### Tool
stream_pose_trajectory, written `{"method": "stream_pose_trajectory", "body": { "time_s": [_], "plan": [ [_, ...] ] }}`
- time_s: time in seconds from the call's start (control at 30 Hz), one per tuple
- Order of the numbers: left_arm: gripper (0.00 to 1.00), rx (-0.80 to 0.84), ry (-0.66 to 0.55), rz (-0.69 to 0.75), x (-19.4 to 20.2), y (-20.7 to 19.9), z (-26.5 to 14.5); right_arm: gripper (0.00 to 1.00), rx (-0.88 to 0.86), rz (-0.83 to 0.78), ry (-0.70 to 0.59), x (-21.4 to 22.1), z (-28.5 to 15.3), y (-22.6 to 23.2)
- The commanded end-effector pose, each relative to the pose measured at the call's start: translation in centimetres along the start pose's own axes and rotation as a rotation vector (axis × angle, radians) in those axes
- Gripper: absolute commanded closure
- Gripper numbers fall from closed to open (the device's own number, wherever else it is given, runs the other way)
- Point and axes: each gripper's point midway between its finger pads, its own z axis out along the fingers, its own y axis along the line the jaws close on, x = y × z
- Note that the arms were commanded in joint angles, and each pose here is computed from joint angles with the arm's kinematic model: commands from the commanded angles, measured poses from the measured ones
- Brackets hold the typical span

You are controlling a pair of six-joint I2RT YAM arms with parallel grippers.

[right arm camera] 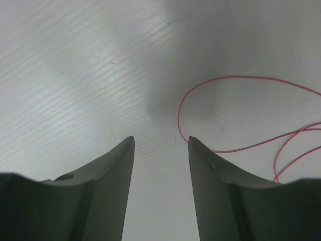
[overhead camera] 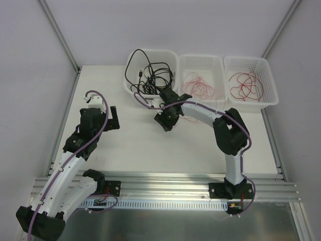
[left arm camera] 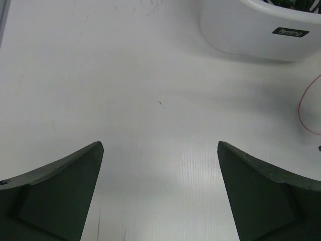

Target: Untangle the cables

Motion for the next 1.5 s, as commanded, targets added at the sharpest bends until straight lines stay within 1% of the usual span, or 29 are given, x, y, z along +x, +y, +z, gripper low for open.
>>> {"method": "stream_pose_trajectory", "body": {
  "time_s": [0.0, 0.27, 0.5, 0.6, 0.67, 0.8, 0.9, 0.93, 1.03, 1.13, 1.23, 1.27, 1.3, 1.37, 1.4, 1.47],
  "plan": [
    [0.01, -0.006, -0.017, -0.020, -0.2, 0.2, 0.2, 0.50, 0.018, -0.070, 0.038, -0.2, -0.1, -0.5],
    [0.01, -0.009, -0.016, -0.017, -0.2, 0.3, 0.3, 0.57, 0.021, -0.082, 0.081, 0.3, 1.6, -0.7],
    [0.01, -0.009, -0.019, -0.019, -0.2, 0.2, 0.2, 0.60, 0.028, -0.095, 0.134, 1.1, 2.9, -1.2],
    [0.01, -0.006, -0.020, -0.019, -0.2, 0.2, 0.2, 0.63, 0.030, -0.105, 0.162, 1.5, 3.4, -1.3],
    [0.01, -0.007, -0.022, -0.020, -0.2, 0.2, 0.1, 0.69, 0.029, -0.111, 0.174, 1.7, 3.5, -1.3],
    [0.01, -0.008, -0.024, -0.020, -0.3, 0.3, 0.1, 0.76, 0.045, -0.129, 0.211, 2.5, 3.9, -1.1],
    [0.01, -0.007, -0.026, -0.021, -0.4, 0.2, 0.1, 0.85, 0.056, -0.137, 0.234, 3.2, 3.8, -0.8],
    [0.01, -0.007, -0.026, -0.021, -0.3, 0.2, 0.1, 0.91, 0.055, -0.135, 0.233, 3.3, 3.7, -0.7],
    [0.01, -0.008, -0.023, -0.021, -0.3, 0.3, 0.1, 0.99, 0.059, -0.128, 0.230, 4.0, 2.8, -0.1],
    [0.01, -0.004, -0.026, -0.019, -0.4, 0.2, 0.1, 0.99, 0.084, -0.118, 0.207, 4.1, 0.7, 0.2],
    [0.01, -0.005, -0.022, -0.018, -0.2, 0.2, 0.1, 0.99, 0.144, -0.125, 0.165, 3.3, -2.6, -0.3],
    [0.01, -0.006, -0.023, -0.019, -0.3, 0.2, 0.1, 0.99, 0.197, -0.129, 0.165, 3.2, -3.8, -1.1],
    [0.01, -0.007, -0.020, -0.018, -0.2, 0.2, 0.2, 0.99, 0.230, -0.134, 0.114, 1.9, -5.9, -1.3],
    [0.01, -0.004, -0.020, -0.018, -0.2, 0.2, 0.2, 0.99, 0.299, -0.130, 0.093, 1.4, -8.8, -2.6],
    [0.01, -0.004, -0.020, -0.018, -0.2, 0.2, 0.2, 0.99, 0.346, -0.129, 0.041, 0.0, -11.2, -3.2],
    [0.01, -0.007, -0.022, -0.019, -0.2, 0.2, 0.2, 0.99, 0.437, -0.117, 0.032, -0.1, -14.4, -5.0]
  ]
}}
